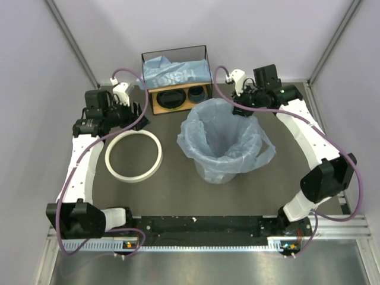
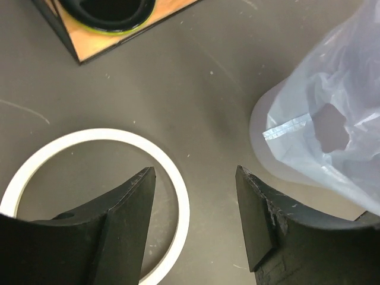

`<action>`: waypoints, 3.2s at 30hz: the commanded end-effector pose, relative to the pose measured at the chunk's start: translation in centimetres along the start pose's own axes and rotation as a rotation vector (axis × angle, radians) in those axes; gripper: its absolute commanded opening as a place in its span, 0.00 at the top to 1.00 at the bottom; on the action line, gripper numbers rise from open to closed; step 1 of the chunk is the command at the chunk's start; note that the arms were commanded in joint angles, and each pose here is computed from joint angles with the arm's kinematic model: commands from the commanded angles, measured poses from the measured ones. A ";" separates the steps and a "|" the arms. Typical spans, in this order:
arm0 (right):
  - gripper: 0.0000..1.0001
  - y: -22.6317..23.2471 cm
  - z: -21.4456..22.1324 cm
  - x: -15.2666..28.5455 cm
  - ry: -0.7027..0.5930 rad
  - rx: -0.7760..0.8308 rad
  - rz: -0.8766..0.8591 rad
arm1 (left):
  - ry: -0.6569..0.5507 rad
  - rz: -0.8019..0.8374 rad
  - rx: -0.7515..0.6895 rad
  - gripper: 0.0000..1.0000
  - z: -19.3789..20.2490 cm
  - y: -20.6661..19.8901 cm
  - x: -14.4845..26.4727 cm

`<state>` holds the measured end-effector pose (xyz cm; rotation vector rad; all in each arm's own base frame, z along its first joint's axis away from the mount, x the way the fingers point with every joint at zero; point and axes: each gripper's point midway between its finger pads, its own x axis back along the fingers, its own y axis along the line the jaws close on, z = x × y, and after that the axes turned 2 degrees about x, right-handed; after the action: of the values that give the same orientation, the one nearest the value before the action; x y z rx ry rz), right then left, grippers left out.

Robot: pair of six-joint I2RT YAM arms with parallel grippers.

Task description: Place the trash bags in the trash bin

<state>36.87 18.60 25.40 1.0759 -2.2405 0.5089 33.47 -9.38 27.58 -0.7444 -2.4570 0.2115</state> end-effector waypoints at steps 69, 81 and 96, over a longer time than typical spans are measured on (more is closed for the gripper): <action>0.01 -0.3 -9.1 10.7 -0.353 -0.071 0.079 | 0.163 -0.428 0.235 1.00 5.2 16.4 5.6; 0.04 1.3 -21.7 21.0 -0.748 0.019 0.118 | -0.323 -0.384 -0.186 1.00 -16.8 -0.1 9.8; 0.09 4.2 -28.2 21.3 -0.797 0.404 0.493 | -0.398 -0.399 -0.415 1.00 -20.6 -7.3 8.9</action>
<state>31.61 25.21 58.96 1.2012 -3.1642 0.7173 35.29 -11.37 48.57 -0.4640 -2.9332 -0.2974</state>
